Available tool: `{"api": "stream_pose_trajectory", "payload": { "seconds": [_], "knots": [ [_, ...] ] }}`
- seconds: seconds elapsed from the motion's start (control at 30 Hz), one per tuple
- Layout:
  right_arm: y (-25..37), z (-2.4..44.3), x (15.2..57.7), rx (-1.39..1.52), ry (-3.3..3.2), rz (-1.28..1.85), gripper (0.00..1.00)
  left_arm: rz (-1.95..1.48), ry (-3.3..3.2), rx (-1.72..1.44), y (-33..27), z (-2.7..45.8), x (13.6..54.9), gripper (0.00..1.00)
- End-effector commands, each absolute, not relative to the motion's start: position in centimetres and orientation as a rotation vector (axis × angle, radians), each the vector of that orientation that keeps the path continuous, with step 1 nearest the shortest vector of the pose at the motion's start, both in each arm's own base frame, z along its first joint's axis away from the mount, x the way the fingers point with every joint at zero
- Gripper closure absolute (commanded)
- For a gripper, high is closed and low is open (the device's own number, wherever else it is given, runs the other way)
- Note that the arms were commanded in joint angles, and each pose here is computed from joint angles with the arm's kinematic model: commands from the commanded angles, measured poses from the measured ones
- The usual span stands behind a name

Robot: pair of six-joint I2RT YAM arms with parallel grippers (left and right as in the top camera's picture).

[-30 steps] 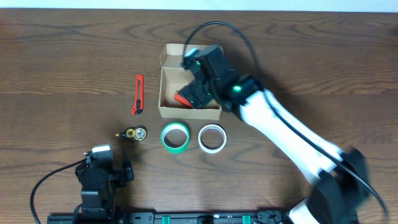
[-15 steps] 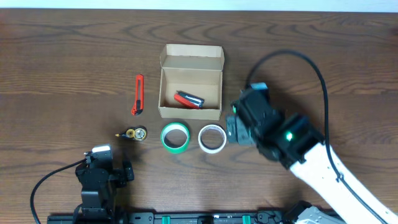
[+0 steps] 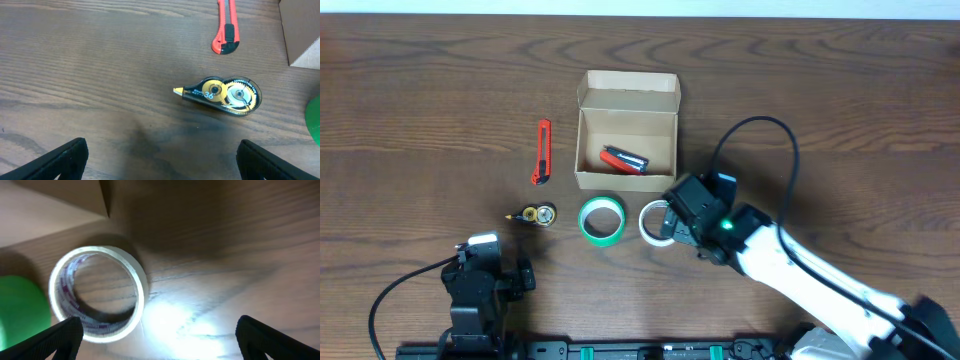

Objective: Pack container
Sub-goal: 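Move the right gripper to the white tape roll and grasp its rim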

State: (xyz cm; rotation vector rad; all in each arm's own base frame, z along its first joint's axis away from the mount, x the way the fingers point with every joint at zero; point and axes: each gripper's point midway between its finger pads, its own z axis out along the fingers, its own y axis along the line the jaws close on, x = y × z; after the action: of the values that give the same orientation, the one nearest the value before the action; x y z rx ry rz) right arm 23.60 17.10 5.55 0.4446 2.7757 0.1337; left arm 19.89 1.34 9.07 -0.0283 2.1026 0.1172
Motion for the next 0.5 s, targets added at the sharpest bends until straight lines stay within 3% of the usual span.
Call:
{"api": "stream_pose_trajectory", "payload": {
  "seconds": [0.0, 0.17, 0.47],
  "knots": [
    [17.6, 3.0, 22.9, 0.51, 2.84, 0.108, 0.01, 0.141, 2.109, -0.036, 1.7, 8.7, 19.8, 0.04],
    [18.1, 0.9, 22.4, 0.519, 2.9, 0.087, 0.06, 0.14, 2.109, -0.036, 1.7, 8.7, 19.8, 0.04],
    [17.7, -0.8, 22.0, 0.536, 2.934, 0.02, 0.4, 0.14, 2.109, -0.036, 1.7, 8.7, 19.8, 0.05]
  ]
}}
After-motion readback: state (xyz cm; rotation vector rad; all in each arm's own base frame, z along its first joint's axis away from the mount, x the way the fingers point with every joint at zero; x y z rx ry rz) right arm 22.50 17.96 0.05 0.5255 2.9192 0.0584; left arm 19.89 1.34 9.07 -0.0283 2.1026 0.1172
